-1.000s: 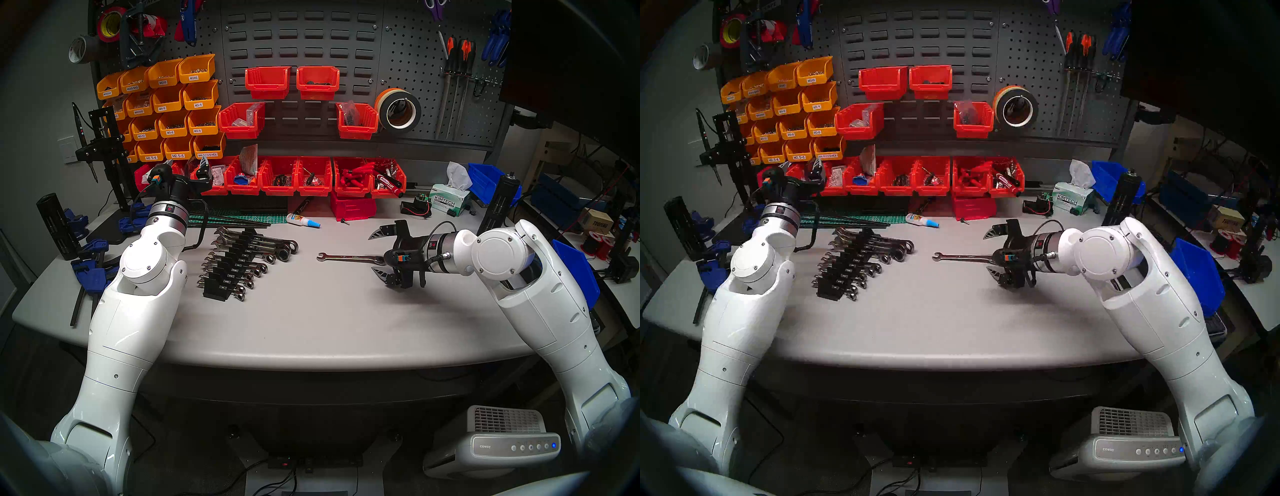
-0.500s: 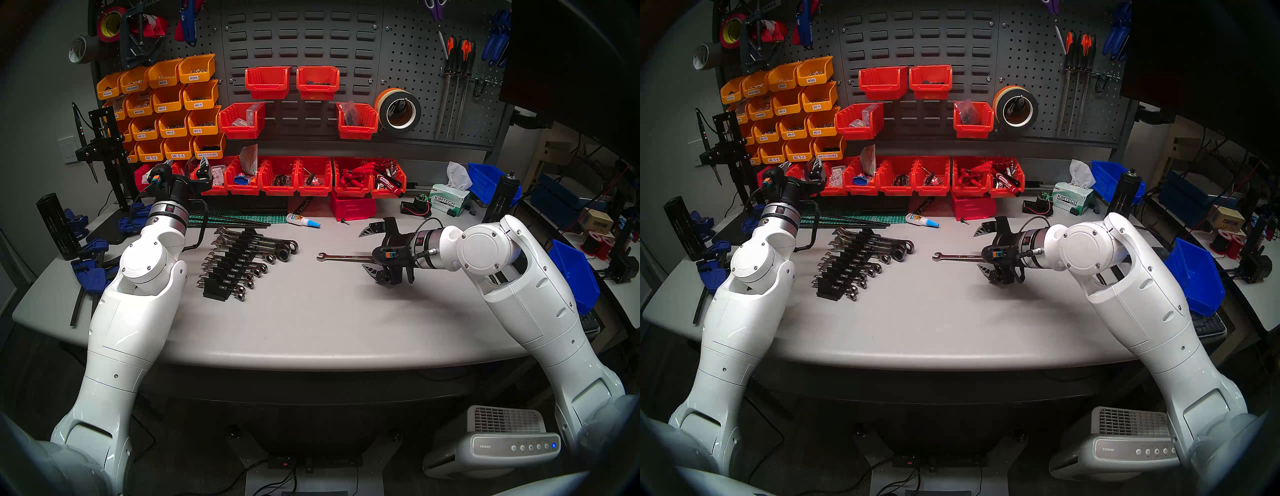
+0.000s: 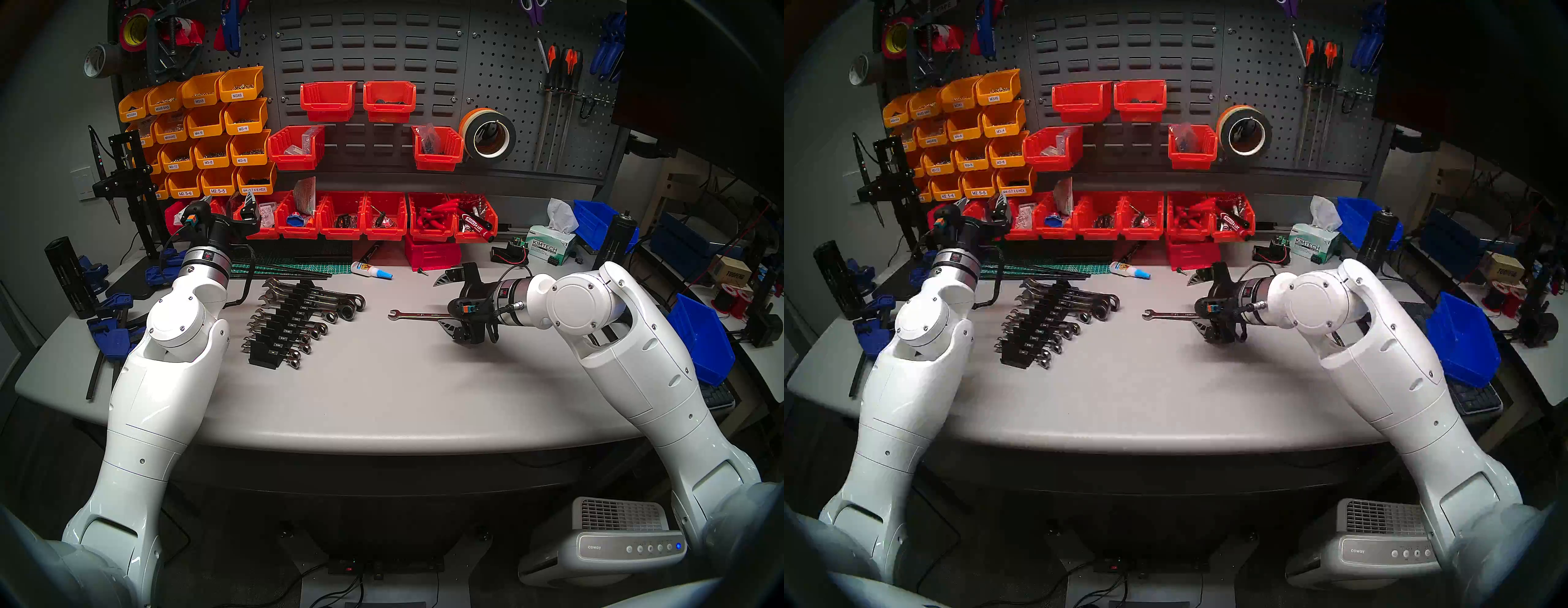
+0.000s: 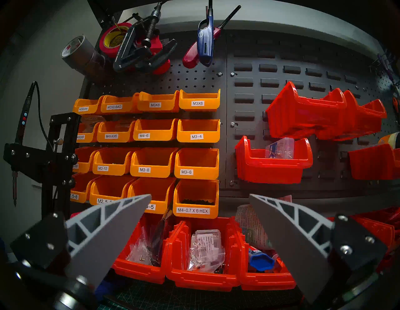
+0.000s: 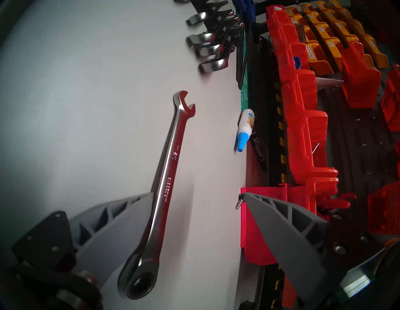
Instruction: Put the wrenches on the table into the correct slot in the case
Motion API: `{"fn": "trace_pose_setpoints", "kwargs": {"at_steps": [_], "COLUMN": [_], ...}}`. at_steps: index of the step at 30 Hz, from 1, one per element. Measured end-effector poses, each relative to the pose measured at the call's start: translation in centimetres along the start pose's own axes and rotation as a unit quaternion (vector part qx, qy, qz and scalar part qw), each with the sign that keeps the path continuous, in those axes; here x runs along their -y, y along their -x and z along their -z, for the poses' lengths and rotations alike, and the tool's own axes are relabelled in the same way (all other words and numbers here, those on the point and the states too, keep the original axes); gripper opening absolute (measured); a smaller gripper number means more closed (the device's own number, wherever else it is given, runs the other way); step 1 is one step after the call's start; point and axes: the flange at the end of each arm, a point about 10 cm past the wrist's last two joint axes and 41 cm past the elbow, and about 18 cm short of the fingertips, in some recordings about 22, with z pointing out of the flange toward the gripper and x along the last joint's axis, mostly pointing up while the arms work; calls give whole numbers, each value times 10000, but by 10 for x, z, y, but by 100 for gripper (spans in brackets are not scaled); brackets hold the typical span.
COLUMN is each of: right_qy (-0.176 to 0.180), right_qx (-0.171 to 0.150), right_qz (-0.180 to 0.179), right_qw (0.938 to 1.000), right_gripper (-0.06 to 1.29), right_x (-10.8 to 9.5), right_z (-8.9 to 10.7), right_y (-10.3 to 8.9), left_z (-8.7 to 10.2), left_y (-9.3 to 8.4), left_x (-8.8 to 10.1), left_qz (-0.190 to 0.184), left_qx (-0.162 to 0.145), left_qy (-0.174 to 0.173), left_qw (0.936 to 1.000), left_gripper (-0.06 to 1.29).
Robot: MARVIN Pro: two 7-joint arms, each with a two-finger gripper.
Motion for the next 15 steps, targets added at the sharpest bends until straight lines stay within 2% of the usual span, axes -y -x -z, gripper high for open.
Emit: {"fn": "trace_pose_setpoints", "kwargs": {"at_steps": [15], "right_qy": [163], "right_qx": [193], "right_qz": [-67], "right_qw": [9997], "right_gripper": [113], "right_x": [1], "right_z": [-1], "right_y": [5], "left_z": [0], "left_y": [0], "left_x": [0], "left_qz": [0], "left_qx": [0], "left_qy": [0], "left_qw": [10000], "left_gripper": [124]}}
